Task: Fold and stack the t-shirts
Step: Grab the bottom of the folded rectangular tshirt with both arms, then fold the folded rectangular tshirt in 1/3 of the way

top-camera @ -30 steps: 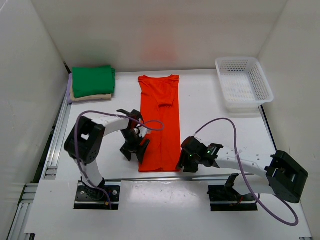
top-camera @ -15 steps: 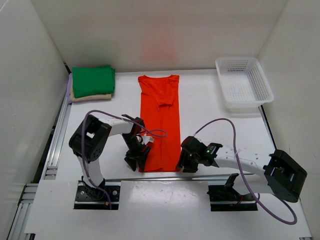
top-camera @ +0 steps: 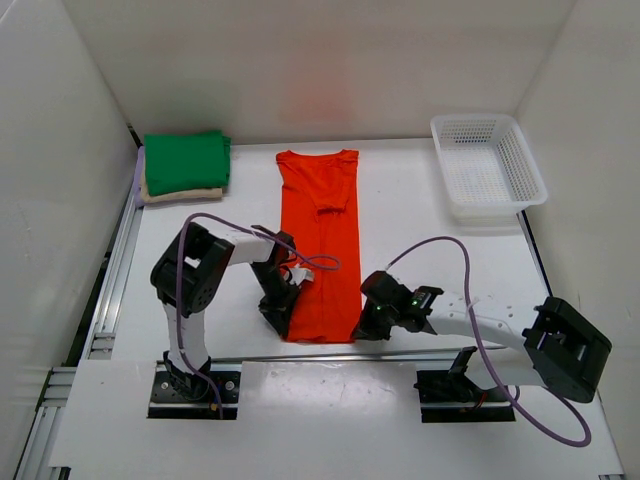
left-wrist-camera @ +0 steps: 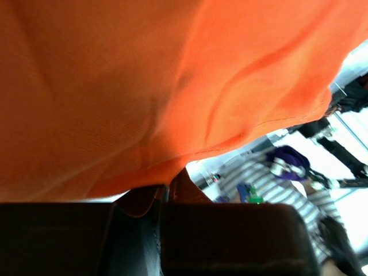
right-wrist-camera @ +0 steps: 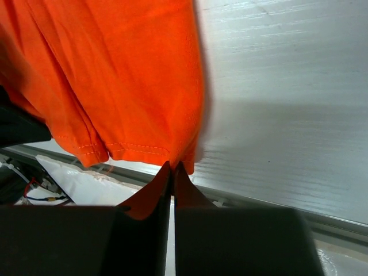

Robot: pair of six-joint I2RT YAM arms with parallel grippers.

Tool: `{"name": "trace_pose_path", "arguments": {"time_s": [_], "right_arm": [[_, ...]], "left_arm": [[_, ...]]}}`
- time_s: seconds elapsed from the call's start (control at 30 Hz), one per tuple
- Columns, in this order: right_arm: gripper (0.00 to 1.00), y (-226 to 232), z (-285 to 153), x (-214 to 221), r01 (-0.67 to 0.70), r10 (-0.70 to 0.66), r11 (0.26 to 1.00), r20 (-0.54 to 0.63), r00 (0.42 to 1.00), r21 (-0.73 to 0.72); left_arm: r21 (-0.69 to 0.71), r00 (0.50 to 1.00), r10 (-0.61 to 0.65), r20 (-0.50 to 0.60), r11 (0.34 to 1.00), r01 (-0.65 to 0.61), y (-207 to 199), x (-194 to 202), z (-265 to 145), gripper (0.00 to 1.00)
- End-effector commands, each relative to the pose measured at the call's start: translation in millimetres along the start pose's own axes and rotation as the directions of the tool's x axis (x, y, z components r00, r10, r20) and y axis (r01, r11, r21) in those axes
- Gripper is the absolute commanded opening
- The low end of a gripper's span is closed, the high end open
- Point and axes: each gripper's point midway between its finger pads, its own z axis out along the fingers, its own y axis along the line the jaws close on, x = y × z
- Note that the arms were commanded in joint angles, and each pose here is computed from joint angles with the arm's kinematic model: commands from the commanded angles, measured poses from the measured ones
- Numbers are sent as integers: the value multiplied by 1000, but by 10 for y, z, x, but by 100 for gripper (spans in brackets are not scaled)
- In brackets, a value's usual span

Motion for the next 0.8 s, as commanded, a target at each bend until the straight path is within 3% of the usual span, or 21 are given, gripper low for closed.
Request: {"name": "trace_pose_path", "arguments": {"time_s": [0.0,0.07,0.17,0.33,0.5,0.77], "right_arm": [[0,126,-49,-59,9,-8,999,26,1000,-50],[0,251,-148,-122,43,-39,996,52,998,-79],[0,264,-340,-316,110,-108,994,129,986,-11],[0,611,-794,-1016,146,-141,989,282,949,3],[0,611,-765,-1684,155,-159,987,274,949,34],[0,796,-552,-2530,182,-191,982,278,941,57]], "left_arm": [[-34,982,123,142,992,-119,-116,-185,-223,10],[-51,978,135,160,990,-129,-149,-138,-310,10],[-116,956,185,230,980,-161,-242,-167,-587,10],[-189,916,170,364,976,-107,-216,-292,-1184,10],[-176,870,95,484,984,-9,-20,-726,-1753,10],[-203,830,82,552,978,38,252,-1484,-2132,10]]}}
